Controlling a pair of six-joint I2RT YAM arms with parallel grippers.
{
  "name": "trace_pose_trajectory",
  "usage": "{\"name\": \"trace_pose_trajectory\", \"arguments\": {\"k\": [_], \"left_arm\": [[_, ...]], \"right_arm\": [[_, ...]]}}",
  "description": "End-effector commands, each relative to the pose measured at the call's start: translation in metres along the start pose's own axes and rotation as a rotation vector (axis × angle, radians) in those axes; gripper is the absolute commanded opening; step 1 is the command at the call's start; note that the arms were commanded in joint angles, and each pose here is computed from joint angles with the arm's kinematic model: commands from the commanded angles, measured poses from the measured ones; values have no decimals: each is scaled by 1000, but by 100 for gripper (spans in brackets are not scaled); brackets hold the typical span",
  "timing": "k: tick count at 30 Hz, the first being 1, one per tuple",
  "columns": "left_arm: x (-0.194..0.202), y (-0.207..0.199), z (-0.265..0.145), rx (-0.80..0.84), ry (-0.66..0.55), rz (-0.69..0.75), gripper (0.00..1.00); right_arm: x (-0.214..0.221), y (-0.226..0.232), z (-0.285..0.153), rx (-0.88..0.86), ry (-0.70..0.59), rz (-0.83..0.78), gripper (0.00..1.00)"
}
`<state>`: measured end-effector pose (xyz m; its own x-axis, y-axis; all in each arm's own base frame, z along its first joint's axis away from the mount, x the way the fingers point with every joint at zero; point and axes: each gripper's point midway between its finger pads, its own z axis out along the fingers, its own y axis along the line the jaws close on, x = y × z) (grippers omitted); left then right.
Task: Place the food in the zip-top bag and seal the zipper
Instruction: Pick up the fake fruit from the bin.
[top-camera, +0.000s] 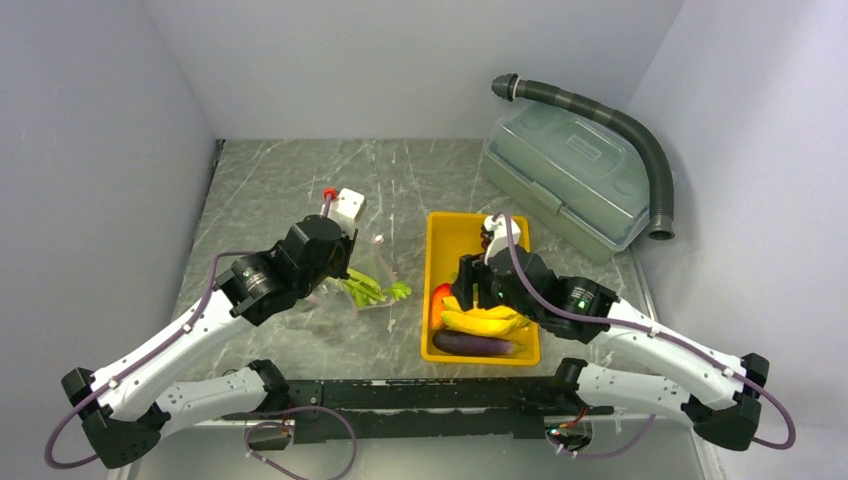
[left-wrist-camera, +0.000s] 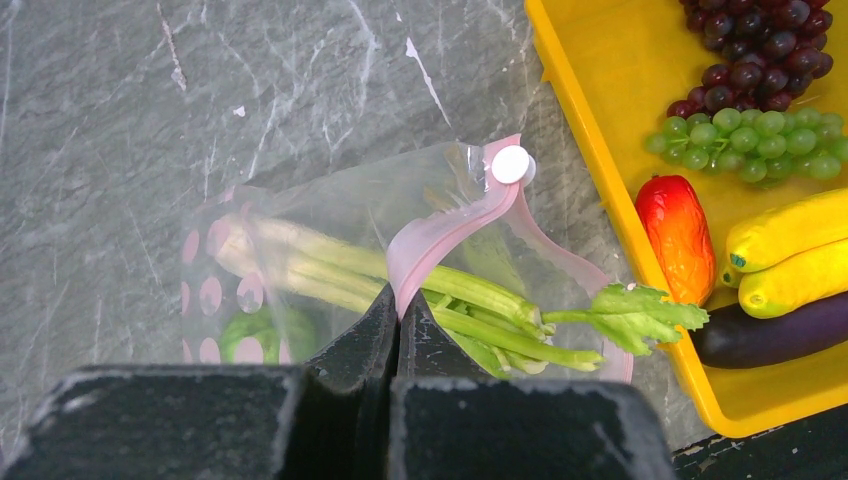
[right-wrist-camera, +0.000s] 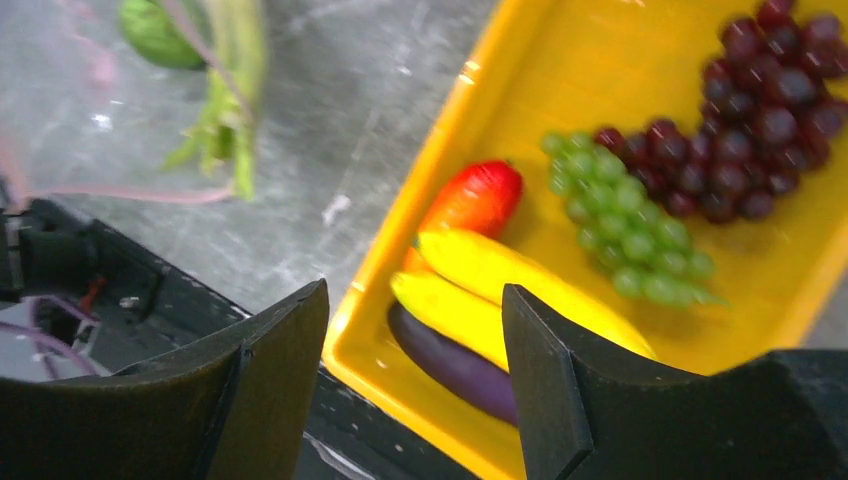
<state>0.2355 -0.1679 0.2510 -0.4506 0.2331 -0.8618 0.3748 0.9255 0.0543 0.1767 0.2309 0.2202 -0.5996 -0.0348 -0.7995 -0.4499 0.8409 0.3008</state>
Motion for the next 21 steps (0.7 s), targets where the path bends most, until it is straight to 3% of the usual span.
{"name": "trace_pose_trajectory", "arguments": {"k": [1,10,21], "left_arm": [[-15,4,-3,-15,-63,-15,0],[-15,4,-3,-11,-65,-14,0],[-16,1,-4,8,-65,-17,0]], "right_arm": [[33,-55,-22,249,86,57,68],[62,-109,-59,550,148,158,65],[67,-131,-51,690,124,183,59]]}}
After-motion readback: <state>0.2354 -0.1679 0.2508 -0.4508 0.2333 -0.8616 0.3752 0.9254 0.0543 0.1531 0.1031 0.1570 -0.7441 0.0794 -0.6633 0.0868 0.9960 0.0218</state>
